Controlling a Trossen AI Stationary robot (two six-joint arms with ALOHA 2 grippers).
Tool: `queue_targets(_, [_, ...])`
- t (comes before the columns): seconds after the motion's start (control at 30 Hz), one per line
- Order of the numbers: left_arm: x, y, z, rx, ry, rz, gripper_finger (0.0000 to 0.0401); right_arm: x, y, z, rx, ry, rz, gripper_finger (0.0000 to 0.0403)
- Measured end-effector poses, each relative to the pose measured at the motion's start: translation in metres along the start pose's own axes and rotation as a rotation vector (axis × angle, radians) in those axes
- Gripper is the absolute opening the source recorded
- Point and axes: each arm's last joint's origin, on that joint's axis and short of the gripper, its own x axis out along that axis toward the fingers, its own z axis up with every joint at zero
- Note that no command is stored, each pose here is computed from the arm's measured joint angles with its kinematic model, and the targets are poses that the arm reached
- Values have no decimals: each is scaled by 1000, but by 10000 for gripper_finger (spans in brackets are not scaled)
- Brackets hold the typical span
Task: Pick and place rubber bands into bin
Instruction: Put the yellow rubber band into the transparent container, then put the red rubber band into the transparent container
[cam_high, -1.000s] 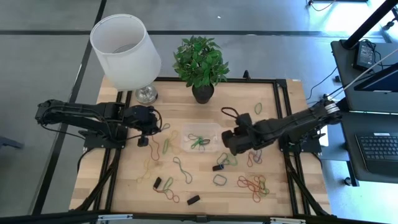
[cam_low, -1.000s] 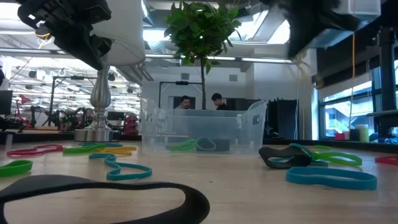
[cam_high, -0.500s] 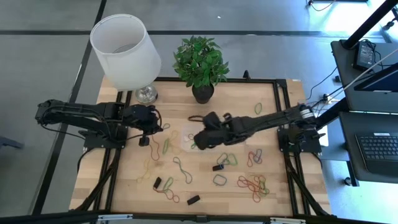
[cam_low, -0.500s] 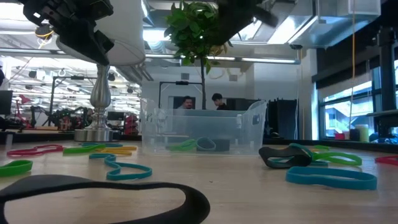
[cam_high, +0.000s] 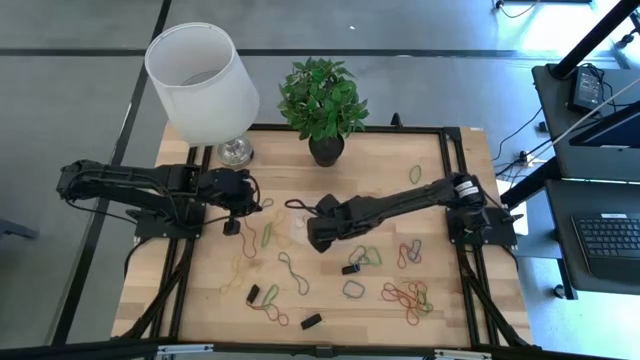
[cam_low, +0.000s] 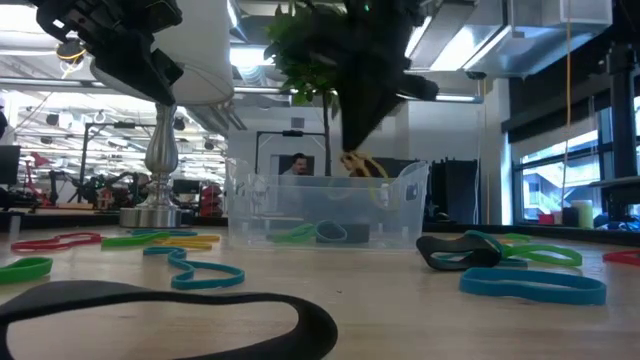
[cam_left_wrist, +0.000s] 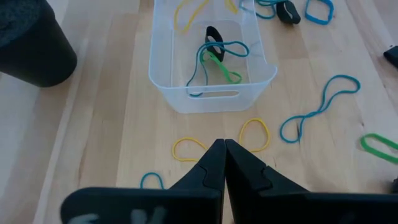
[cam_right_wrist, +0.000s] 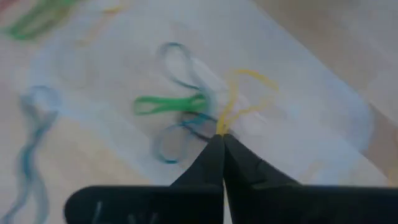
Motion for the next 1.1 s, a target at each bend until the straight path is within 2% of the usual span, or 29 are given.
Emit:
queue_targets(0.73, [0,0,0,0,0,-1,6,5,-10,4,-17,34,-59,59])
queue_targets(0.83, [0,0,0,0,1,-1,6,-6,-13,6,-66,55,-41,46])
queue_targets(0.97, [-6,0,7,4,-24,5,3,-38,-24,9,-120,18,4,10])
queue_targets(1.1, [-14,-3,13,25,4,58,2,-64,-45,-7,-240,31,-6,8])
